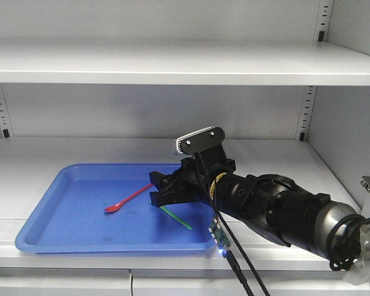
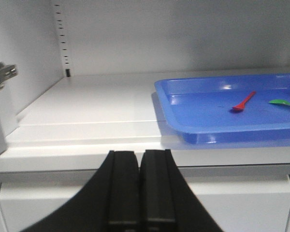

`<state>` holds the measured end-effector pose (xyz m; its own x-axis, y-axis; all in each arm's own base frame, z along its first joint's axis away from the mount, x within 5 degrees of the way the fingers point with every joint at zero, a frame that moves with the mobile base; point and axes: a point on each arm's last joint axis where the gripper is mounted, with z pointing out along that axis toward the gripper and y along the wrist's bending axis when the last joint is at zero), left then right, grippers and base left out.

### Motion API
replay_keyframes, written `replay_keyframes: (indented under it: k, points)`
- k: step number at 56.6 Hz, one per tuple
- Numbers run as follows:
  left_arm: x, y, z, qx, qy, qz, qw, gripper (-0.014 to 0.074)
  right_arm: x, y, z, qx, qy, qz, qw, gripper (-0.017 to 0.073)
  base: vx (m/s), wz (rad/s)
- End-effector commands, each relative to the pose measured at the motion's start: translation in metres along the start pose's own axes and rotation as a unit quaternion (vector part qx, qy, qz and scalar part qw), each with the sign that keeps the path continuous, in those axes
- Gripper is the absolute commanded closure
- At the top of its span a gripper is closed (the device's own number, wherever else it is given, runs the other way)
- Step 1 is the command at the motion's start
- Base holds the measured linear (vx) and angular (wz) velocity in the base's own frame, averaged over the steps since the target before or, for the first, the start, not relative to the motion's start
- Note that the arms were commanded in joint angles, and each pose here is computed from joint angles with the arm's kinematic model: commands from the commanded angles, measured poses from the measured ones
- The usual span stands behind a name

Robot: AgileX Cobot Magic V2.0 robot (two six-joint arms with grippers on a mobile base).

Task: Sort red and green spoons into left cabinet

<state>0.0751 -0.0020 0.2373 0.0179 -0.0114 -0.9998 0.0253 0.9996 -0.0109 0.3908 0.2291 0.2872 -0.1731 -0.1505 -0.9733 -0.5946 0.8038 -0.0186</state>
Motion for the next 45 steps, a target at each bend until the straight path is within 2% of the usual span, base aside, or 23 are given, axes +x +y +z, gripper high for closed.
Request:
replay_keyframes:
  k: [1, 9, 24, 45]
  points:
    - [-0.001, 0.0, -0.01, 0.0, -0.066, -0.011, 0.998, 0.0601, -0.037, 0.002, -0.015, -0.014, -0.068, -0.003, 0.998, 0.0027, 0.0, 0.0]
    - [0.022, 0.0, -0.021, 0.002, -0.09, -0.025, 0.996, 0.0601, -0.037, 0.002, -0.015, -0.014, -0.068, -0.003, 0.998, 0.0027, 0.0, 0.0]
    - [0.025, 0.001, -0.018, -0.002, -0.054, -0.029, 0.998, 0.0601, -0.035, 0.002, -0.015, -0.014, -0.065, -0.002, 0.998, 0.0027, 0.0, 0.0]
    - [0.026, 0.001, -0.018, -0.002, -0.053, -0.029, 0.998, 0.0601, -0.035, 0.002, -0.015, -0.014, -0.065, -0.002, 0.998, 0.0027, 0.0, 0.0]
